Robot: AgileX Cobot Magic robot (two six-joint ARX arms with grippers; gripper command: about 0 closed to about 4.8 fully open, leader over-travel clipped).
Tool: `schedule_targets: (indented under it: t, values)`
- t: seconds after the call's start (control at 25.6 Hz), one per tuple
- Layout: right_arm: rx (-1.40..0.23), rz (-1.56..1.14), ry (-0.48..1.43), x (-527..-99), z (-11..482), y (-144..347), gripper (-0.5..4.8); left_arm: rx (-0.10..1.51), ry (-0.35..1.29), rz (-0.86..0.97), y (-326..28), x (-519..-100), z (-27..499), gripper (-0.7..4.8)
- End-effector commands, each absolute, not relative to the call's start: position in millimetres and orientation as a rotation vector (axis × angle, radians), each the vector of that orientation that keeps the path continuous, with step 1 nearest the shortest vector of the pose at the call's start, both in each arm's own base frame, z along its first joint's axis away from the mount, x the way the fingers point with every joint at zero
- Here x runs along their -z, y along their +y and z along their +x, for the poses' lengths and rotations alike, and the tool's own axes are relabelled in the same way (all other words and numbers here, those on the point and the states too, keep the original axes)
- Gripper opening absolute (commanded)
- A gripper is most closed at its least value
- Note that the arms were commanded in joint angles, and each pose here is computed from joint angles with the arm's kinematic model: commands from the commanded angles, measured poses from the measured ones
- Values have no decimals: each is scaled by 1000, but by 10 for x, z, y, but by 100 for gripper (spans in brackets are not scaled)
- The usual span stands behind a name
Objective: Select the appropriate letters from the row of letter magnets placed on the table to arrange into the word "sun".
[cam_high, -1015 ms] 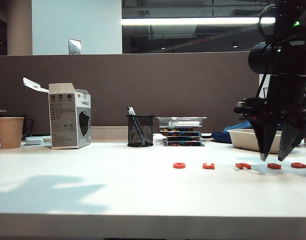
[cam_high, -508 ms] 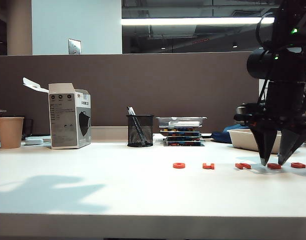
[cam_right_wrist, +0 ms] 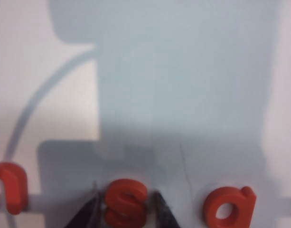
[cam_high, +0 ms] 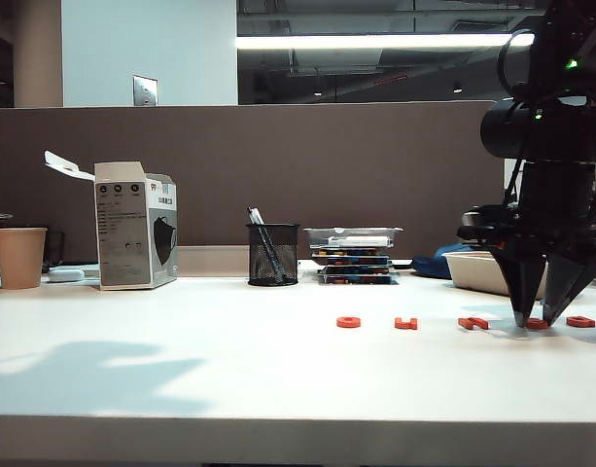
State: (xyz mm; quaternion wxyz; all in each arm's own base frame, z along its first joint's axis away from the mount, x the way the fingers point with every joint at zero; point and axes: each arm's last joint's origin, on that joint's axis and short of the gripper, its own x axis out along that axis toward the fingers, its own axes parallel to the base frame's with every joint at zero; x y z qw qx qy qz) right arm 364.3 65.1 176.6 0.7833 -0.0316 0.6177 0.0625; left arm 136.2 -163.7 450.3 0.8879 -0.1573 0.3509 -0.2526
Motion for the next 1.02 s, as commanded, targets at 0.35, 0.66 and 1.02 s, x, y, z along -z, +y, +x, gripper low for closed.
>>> schedule_targets:
  t: [0.35,0.66,1.02]
  values:
    - [-133,-71,1360,-1738,3627,649,89,528,718,-329,-1629,-4519,1357,-5]
    - [-132,-70,1358,-1739,3629,648,89,528,718,-329,-1629,-4519,1357,-5]
    - [-166,-43,1449,-1730,3544,649,89,528,718,-329,-1630,-4518,1358,-5]
